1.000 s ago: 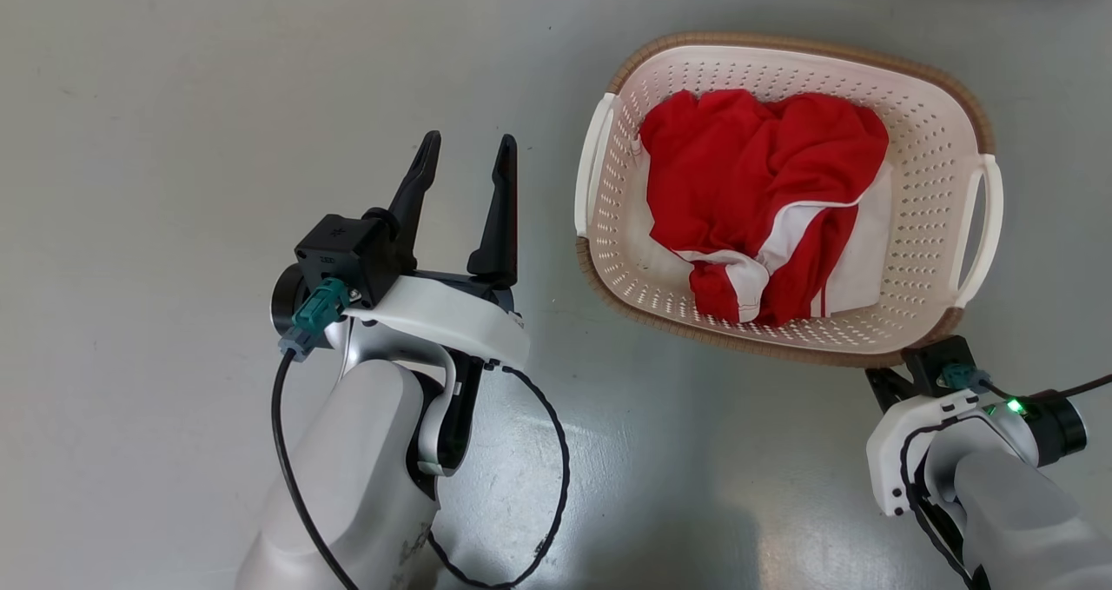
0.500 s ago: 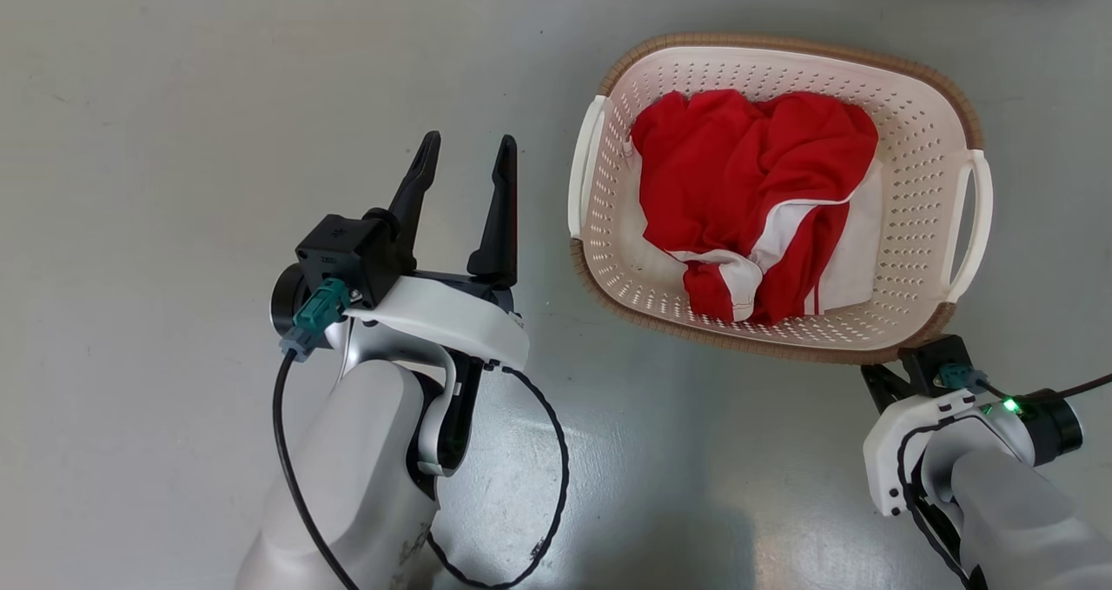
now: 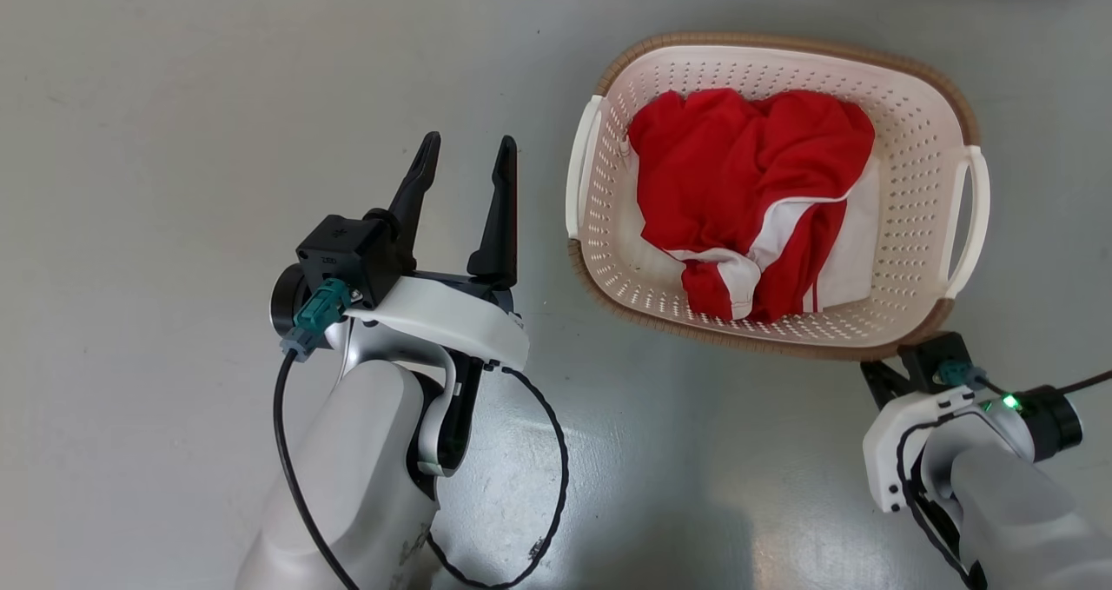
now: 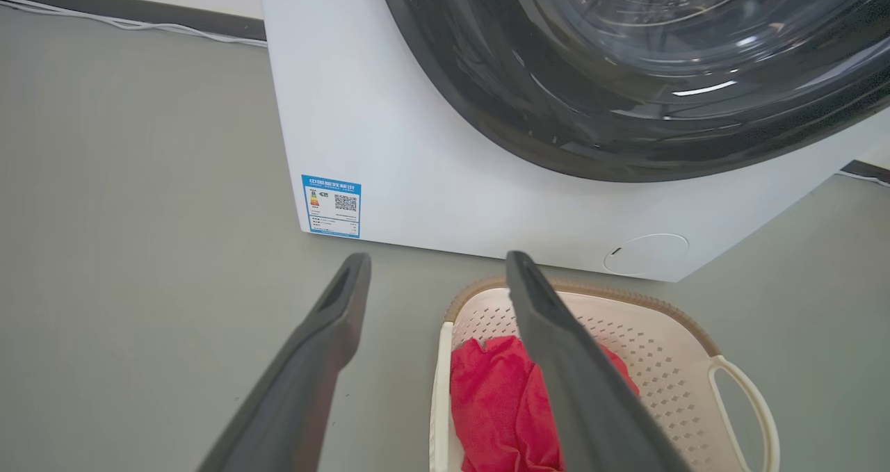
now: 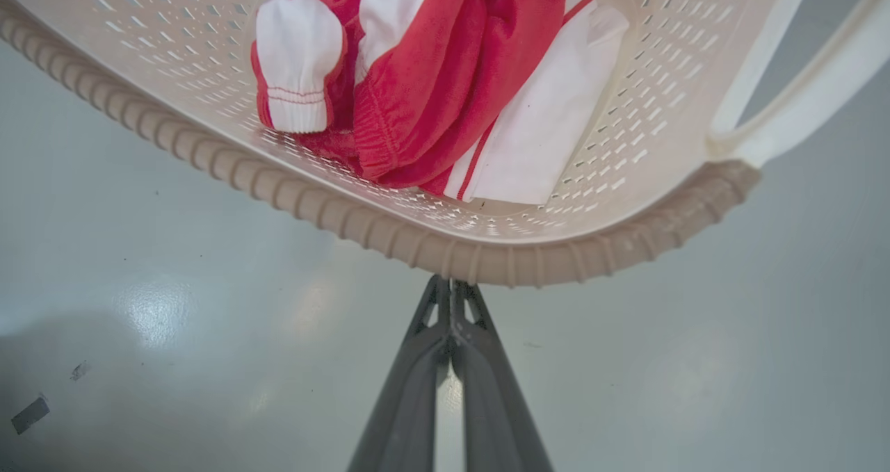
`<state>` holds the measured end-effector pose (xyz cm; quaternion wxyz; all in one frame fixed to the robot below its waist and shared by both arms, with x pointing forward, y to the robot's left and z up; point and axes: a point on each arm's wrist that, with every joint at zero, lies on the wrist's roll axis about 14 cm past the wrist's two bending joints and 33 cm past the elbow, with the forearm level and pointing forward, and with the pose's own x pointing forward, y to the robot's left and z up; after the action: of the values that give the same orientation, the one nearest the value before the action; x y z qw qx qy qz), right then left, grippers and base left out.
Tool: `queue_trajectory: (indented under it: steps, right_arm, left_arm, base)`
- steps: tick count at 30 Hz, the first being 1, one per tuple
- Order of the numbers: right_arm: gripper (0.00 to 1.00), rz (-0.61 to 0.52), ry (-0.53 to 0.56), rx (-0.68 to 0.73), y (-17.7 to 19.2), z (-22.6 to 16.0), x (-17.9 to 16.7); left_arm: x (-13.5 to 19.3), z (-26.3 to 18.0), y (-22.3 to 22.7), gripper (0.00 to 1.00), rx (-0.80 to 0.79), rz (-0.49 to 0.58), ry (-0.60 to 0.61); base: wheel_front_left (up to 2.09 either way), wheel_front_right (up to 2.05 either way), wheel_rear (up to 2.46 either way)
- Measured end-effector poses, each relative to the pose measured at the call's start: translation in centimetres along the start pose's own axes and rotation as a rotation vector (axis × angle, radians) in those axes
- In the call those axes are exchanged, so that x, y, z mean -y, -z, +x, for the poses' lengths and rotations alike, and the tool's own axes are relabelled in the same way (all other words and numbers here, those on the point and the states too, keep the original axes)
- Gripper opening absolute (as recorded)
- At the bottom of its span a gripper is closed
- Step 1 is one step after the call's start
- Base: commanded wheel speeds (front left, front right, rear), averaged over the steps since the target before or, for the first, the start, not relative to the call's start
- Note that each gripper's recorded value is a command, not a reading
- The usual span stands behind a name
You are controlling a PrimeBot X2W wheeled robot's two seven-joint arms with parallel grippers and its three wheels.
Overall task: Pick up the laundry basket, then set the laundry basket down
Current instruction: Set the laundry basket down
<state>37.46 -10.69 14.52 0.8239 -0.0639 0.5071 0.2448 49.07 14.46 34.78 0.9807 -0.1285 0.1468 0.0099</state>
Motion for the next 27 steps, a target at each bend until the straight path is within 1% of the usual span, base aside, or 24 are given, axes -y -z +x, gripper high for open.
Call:
queue_trajectory:
  steps: [5, 27]
  right_arm:
    - [0.00, -0.001, 0.006, 0.014, -0.7, 0.2, 0.3]
    - [0.00, 0.002, 0.011, 0.029, -1.3, 0.5, 0.6]
  left_arm:
    - [0.0, 0.1, 0.2, 1.00, -0.004, -0.001, 0.000]
    - [-0.2, 0.1, 0.3, 1.00, -0.007, -0.001, -0.007]
  base:
    - [0.00, 0.00, 0.00]
    - [0.00, 0.00, 0.00]
